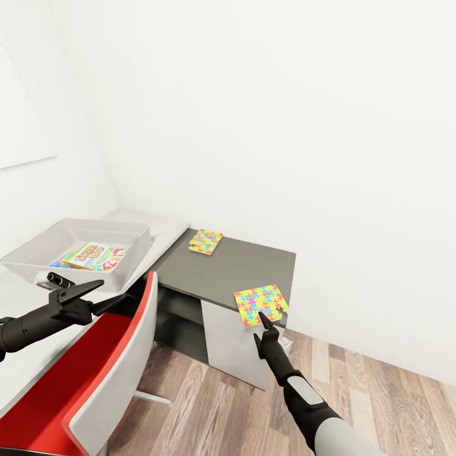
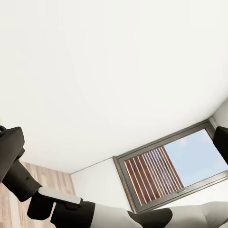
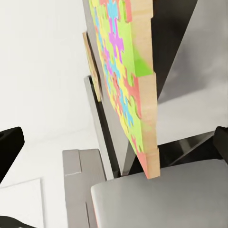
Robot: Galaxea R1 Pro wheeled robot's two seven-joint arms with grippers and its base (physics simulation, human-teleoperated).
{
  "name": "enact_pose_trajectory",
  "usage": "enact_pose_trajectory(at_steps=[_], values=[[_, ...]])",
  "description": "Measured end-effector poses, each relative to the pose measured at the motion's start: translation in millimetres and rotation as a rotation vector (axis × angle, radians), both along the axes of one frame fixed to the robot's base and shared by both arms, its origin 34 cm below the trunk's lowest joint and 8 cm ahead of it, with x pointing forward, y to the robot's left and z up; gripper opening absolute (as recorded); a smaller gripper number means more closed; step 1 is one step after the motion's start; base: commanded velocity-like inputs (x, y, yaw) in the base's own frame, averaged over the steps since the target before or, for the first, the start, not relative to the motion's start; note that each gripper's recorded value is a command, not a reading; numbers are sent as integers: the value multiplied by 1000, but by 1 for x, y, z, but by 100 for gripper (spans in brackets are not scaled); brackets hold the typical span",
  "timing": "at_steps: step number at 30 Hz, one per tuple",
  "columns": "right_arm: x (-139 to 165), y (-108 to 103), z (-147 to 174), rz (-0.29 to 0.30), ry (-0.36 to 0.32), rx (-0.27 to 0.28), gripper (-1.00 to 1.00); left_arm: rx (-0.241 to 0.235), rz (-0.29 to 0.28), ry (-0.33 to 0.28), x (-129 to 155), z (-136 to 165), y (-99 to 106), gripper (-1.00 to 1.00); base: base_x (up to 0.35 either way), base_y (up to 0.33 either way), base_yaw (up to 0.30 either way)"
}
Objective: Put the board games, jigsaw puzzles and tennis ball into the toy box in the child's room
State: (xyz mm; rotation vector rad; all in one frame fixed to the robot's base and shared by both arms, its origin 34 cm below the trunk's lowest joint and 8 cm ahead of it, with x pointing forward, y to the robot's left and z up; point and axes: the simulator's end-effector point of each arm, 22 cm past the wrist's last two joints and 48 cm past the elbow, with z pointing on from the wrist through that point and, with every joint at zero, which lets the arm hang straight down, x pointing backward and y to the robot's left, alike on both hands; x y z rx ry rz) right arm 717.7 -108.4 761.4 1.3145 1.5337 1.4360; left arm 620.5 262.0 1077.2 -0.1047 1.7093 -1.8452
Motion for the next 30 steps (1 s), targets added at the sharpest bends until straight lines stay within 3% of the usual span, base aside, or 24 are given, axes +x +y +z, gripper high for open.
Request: enact_pose_trajectory(at_steps=[10, 30], values=[[0, -1, 0, 0, 0, -1, 100, 1, 0, 0, 0, 0, 0, 100, 122, 0, 0], [0, -1, 0, -1, 1, -1, 100, 0, 2, 3, 0, -1, 1, 100, 7, 0, 0]])
